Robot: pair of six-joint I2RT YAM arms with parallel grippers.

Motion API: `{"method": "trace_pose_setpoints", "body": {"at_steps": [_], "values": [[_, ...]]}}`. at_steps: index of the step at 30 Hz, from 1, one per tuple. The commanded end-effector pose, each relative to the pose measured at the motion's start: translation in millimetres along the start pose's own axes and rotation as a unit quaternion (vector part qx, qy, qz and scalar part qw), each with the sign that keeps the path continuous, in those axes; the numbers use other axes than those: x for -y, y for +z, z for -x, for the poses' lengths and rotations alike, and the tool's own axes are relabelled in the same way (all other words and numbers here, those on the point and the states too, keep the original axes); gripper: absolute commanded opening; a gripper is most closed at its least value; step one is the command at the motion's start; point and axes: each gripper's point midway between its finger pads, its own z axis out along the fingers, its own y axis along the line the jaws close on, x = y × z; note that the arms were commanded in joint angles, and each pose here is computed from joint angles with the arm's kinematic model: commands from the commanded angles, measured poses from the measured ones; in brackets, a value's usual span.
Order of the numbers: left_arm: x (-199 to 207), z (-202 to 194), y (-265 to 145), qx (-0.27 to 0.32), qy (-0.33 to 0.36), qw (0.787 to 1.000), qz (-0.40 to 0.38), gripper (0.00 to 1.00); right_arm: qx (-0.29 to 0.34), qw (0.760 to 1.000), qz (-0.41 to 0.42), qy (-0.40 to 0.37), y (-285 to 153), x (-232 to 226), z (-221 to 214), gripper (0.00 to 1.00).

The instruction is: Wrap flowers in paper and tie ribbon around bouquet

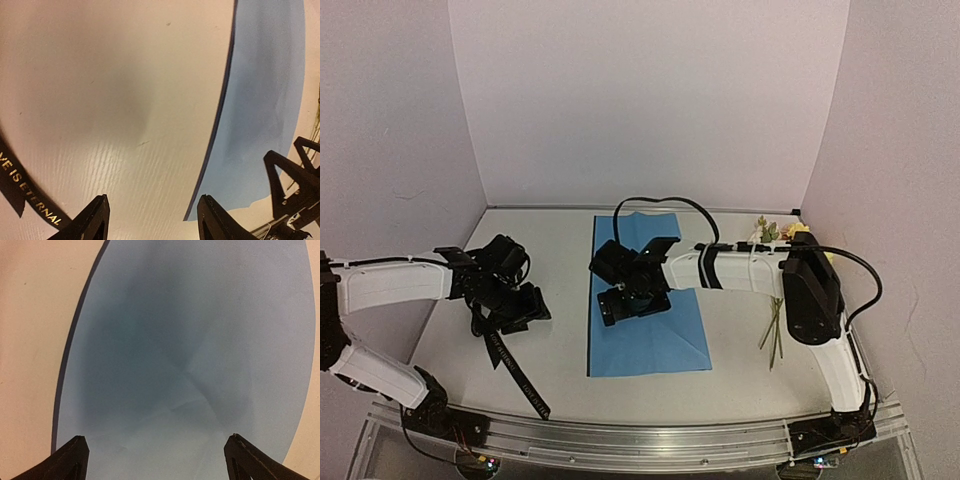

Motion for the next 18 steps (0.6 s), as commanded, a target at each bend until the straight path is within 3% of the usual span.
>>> {"method": "trace_pose_setpoints", "body": {"at_steps": [1, 12, 15, 18], "values": [[50, 28, 8, 0.006, 0.033, 0.996, -0.082, 0.62, -0.009, 0.999, -0.049, -0.008, 18, 27, -4, 0.98], [87, 40, 50, -0.035, 0.051, 0.988, -0.139, 0.64, -0.059, 0.998, 0.004, 0.017, 54, 24, -27, 0.96], [85, 39, 59, -0.047, 0.044, 0.988, -0.143, 0.64, -0.07, 0.997, 0.006, 0.019, 57, 25, -34, 0.88], [82, 39, 65, -0.055, 0.035, 0.987, -0.144, 0.64, -0.08, 0.997, 0.007, 0.019, 59, 26, -43, 0.73]]}}
